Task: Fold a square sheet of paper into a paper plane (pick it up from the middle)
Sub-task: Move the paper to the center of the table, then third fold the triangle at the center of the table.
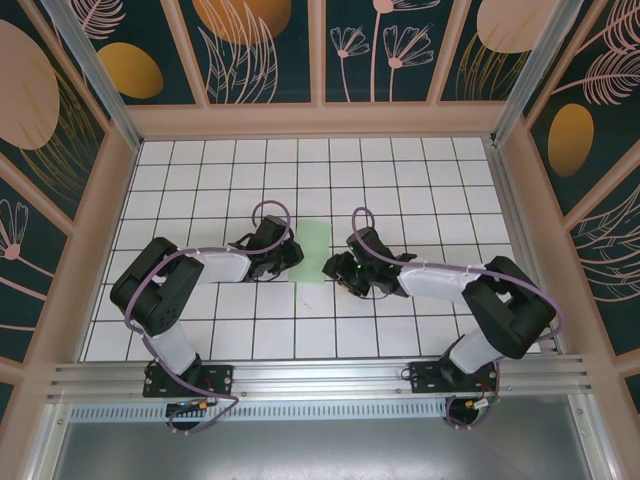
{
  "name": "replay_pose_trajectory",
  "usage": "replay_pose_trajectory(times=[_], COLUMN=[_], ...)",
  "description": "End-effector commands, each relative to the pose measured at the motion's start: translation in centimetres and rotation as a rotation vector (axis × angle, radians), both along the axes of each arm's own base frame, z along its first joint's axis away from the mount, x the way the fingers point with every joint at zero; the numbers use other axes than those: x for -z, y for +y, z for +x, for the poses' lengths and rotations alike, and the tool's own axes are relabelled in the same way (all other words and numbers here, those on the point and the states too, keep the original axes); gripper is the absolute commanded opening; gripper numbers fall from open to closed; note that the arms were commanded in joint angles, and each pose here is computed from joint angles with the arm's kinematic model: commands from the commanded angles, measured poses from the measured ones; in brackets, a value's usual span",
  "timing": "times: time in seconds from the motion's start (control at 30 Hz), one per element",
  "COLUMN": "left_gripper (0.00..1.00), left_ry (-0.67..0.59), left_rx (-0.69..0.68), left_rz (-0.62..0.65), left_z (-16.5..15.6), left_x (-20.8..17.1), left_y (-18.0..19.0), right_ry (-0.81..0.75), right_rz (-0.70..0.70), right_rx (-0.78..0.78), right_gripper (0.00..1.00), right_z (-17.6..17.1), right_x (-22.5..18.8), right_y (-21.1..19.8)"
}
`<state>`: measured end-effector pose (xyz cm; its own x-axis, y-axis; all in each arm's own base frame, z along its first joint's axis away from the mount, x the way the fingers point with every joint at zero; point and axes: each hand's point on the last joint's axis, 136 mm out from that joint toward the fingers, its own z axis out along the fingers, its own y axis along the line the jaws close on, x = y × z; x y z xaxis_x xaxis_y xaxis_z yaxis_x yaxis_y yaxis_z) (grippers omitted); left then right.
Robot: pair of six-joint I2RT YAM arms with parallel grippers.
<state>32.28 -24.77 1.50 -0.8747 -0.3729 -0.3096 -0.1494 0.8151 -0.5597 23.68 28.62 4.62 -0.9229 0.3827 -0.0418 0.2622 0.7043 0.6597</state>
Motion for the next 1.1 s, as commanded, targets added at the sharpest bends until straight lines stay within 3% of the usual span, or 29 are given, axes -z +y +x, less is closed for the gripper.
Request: replay_pose_trajectory(times=[0.0, 0.5, 0.93, 1.07], left_gripper=[0.19, 0.19, 0.19, 0.19], left_ry=[0.100, 0.094, 0.093, 0.092], left_rx=[0.020, 0.029, 0.028, 0.030], left_rz=[0.043, 0.038, 0.039, 0.039], left_z=[-2.6, -2.5, -2.5, -2.5], left_x=[2.2, 2.1, 2.1, 2.0], left_y=[0.8, 0.6, 0.7, 0.7], right_ry=[-0.019, 0.034, 0.062, 0.064], right_rz=[0.037, -0.020, -0.058, -0.038], right_rx=[-0.003, -0.074, -0.069, -0.070], right_gripper=[0.50, 0.47, 0.51, 0.46], right_z=[1.1, 0.8, 0.3, 0.1], right_x=[-1.2, 0.6, 1.4, 1.3], right_y=[1.6, 3.7, 3.3, 3.4])
